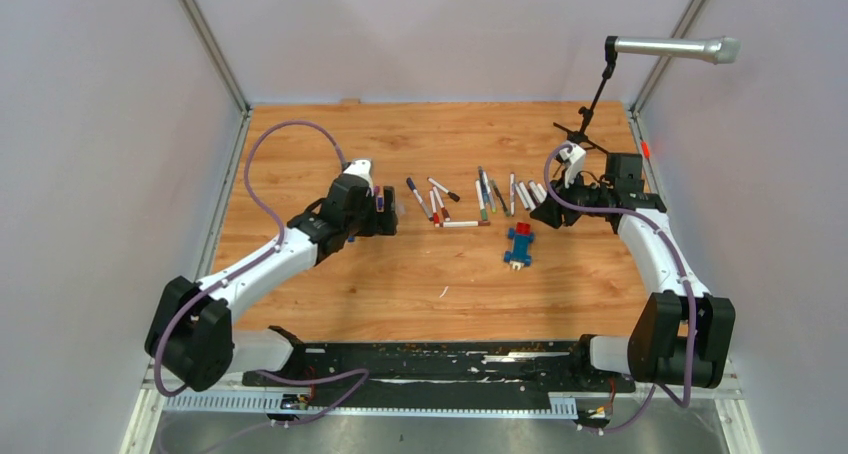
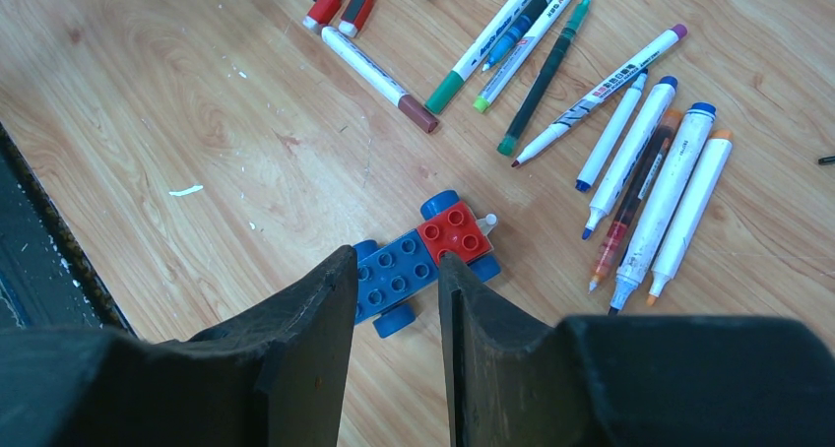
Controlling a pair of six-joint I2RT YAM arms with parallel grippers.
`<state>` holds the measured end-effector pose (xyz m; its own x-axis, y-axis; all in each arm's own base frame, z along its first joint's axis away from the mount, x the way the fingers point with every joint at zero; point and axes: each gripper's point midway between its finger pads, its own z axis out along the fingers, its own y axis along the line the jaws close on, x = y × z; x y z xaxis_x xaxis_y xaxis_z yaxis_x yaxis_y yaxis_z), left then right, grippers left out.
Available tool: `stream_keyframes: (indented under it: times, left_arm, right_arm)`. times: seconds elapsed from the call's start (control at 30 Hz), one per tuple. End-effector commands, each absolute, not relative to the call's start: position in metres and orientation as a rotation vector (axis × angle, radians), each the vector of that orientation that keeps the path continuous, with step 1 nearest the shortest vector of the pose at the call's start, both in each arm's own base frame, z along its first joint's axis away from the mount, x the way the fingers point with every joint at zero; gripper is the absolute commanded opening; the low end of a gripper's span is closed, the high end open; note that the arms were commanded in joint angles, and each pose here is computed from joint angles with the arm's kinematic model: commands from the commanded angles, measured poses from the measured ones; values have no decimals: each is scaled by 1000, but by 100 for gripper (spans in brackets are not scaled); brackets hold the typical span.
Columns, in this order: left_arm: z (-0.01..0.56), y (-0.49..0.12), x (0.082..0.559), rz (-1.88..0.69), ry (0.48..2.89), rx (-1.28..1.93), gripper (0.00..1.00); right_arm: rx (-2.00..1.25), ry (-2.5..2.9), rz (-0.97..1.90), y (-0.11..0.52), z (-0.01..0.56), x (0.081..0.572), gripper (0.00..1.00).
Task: Open the pen caps
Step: Place the pen cap at the center of the board, then pick up the pen from the center of the board.
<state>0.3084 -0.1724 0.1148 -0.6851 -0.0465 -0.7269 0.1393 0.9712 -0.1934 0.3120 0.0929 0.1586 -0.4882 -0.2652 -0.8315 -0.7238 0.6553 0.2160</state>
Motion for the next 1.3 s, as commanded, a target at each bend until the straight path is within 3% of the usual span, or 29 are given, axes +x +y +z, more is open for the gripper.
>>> stream_keyframes:
  times: [0.0,0.33,0.5,0.6,0.73,1.03,1.27]
  left_arm:
    - [144,-194,322,-537,2172,-36,100]
    - [149,-236,353,-742,2220,-159,100]
    - [130,-221,372,-448,2328,-321,96]
    - [125,-210,380,-208,2398,-401,89]
    - [112,-216,395,-72,2497,-426,75]
    - [92,-238,424,-55,2522,-421,55]
    - [76,-251,435,-80,2541,-400,49]
  right_arm:
    - [-802,1992,718,95,166,314,37]
    - [-805,1989,722,95,167,314,37]
    - [-805,1985,722,95,168,314,37]
    - [-805,1983,727,96,168,314,37]
    - [-805,1984,730,96,168,313,37]
    - [-809,1979,729,96,169,313,37]
    - [-810,1976,728,96,171,312,37]
